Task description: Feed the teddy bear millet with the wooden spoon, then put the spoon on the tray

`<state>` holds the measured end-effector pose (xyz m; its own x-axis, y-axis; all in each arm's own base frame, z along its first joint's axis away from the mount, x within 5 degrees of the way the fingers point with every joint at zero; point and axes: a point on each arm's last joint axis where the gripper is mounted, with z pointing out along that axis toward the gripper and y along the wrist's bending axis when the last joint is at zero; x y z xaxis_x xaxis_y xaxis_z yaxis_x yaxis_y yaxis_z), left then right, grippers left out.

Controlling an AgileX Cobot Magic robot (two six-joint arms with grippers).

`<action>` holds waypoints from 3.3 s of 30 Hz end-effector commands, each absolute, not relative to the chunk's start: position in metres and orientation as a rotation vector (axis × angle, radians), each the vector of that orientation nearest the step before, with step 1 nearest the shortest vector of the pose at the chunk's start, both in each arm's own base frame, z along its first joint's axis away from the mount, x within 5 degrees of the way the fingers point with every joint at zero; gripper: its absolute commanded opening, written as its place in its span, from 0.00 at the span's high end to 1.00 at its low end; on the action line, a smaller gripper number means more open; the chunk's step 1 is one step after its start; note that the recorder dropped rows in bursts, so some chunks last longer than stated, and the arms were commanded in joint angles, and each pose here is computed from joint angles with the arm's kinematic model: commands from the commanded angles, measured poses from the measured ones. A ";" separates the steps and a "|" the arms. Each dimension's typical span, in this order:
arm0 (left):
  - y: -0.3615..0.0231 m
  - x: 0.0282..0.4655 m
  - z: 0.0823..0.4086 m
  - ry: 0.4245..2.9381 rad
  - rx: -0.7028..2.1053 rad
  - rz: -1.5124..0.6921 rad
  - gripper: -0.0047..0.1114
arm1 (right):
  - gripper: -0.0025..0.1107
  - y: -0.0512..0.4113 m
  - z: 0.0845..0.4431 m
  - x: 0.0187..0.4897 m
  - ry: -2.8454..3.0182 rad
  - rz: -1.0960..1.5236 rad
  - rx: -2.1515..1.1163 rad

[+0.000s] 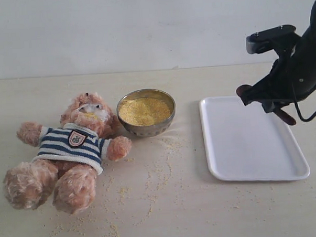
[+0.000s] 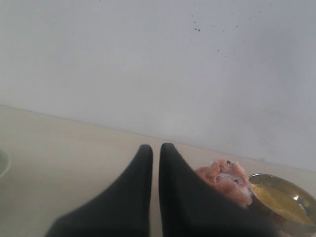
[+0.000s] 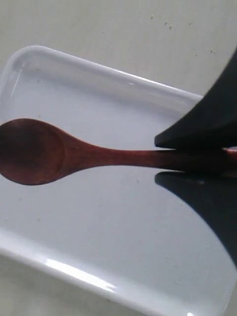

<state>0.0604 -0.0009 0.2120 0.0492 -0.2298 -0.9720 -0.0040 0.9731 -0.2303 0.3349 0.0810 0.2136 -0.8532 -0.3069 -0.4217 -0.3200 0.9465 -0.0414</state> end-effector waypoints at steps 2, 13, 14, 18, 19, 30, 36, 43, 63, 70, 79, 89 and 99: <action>-0.007 0.060 0.212 1.515 -0.124 -0.221 0.92 | 0.98 0.077 0.199 0.331 2.598 0.040 -0.425; -0.007 0.060 0.212 1.514 -0.127 -0.222 0.92 | 0.98 0.079 0.169 0.338 2.650 0.045 -0.423; -0.007 0.060 0.212 1.514 -0.127 -0.222 0.92 | 0.98 0.079 0.166 0.339 2.657 0.044 -0.424; -0.007 0.060 0.212 1.514 -0.127 -0.222 0.92 | 0.98 0.080 0.159 0.340 2.673 0.043 -0.427; -0.007 0.060 0.212 1.514 -0.127 -0.222 0.92 | 0.98 0.080 0.156 0.340 2.680 0.042 -0.428; -0.007 0.060 0.212 1.514 -0.127 -0.222 0.92 | 0.98 0.080 0.149 0.341 2.694 0.049 -0.420; -0.007 0.060 0.212 1.514 -0.127 -0.222 0.92 | 0.98 0.081 0.141 0.342 2.712 0.047 -0.422; -0.007 0.060 0.212 1.514 -0.127 -0.222 0.92 | 0.98 0.081 0.139 0.343 2.713 0.047 -0.423; -0.007 0.060 0.212 1.514 -0.125 -0.223 0.92 | 0.77 0.081 0.131 0.343 2.736 0.043 -0.428; -0.007 0.060 0.212 1.514 -0.125 -0.223 0.92 | 0.75 0.079 0.139 0.338 2.769 0.039 -0.436; -0.007 0.060 0.212 1.514 -0.125 -0.223 0.92 | 0.98 0.066 0.262 0.280 2.284 0.195 -0.103; -0.008 0.060 0.212 1.514 -0.123 -0.225 0.92 | 0.98 0.039 0.299 0.168 1.855 0.199 -0.155; -0.008 0.060 0.212 1.514 -0.123 -0.225 0.92 | 0.98 0.019 0.331 0.097 1.610 0.043 -0.263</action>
